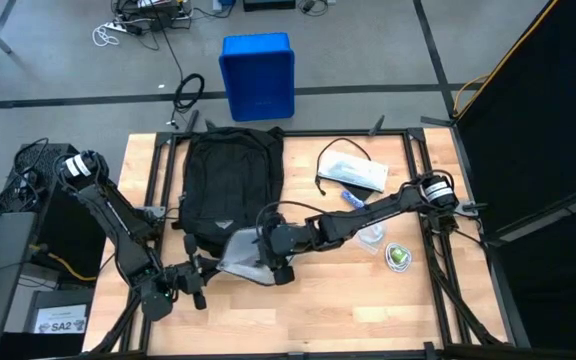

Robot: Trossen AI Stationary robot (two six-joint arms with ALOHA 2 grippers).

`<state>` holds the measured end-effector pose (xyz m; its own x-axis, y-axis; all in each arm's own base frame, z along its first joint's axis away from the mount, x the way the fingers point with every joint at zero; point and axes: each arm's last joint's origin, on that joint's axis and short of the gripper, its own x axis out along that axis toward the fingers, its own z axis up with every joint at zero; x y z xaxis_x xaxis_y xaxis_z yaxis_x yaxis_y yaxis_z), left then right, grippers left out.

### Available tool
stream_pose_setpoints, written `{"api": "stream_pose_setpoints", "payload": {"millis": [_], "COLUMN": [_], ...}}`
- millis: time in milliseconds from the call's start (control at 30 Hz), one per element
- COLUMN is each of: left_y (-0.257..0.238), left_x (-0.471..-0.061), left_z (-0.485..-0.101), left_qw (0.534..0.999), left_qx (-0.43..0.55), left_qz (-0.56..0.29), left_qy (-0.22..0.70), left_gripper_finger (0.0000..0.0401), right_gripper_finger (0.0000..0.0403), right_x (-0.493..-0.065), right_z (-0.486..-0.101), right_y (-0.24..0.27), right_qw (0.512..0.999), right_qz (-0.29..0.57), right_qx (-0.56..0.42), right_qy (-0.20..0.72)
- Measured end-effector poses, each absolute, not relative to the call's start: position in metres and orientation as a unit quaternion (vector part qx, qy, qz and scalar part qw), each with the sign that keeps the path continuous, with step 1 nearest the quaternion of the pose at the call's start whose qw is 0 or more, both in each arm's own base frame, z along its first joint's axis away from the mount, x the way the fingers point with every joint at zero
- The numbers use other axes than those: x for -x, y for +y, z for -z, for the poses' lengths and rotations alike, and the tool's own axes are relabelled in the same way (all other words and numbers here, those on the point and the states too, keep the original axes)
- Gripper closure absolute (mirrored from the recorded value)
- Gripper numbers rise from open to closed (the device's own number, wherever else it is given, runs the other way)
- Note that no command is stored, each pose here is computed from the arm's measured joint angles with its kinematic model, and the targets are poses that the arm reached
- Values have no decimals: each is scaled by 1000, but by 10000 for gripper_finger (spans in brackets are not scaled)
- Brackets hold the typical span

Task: Unpack backpack
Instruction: Put the chocolate bar into the zip bag

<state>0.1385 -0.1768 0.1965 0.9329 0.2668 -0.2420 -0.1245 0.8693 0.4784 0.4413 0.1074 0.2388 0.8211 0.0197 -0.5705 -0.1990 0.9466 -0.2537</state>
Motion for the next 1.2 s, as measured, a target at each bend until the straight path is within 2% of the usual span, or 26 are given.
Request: {"api": "stream_pose_setpoints", "payload": {"millis": [133,267,600,733,900,1200], "left_y": [-177,-177,-177,-177,-177,-180], "left_x": [-138,-138,-138,-138,-138,-141], "left_z": [-196,-196,-195,-195,-195,-197], "left_qw": [954,955,954,954,955,963], "left_qx": [-235,-235,-236,-236,-235,-202], "left_qz": [-103,-99,-90,-90,-90,-54], "left_qy": [152,154,160,160,160,168], "left_gripper_finger": [401,401,401,401,401,401], "right_gripper_finger": [147,141,175,187,200,207], "right_x": [-439,-430,-374,-355,-358,-368], "right_z": [-247,-265,-333,-350,-344,-329], "right_y": [114,122,139,143,146,149], "right_qw": [946,948,946,952,957,953], "right_qz": [-53,-25,55,79,47,38], "right_qx": [168,192,227,203,178,178], "right_qy": [272,253,226,214,224,241]}}
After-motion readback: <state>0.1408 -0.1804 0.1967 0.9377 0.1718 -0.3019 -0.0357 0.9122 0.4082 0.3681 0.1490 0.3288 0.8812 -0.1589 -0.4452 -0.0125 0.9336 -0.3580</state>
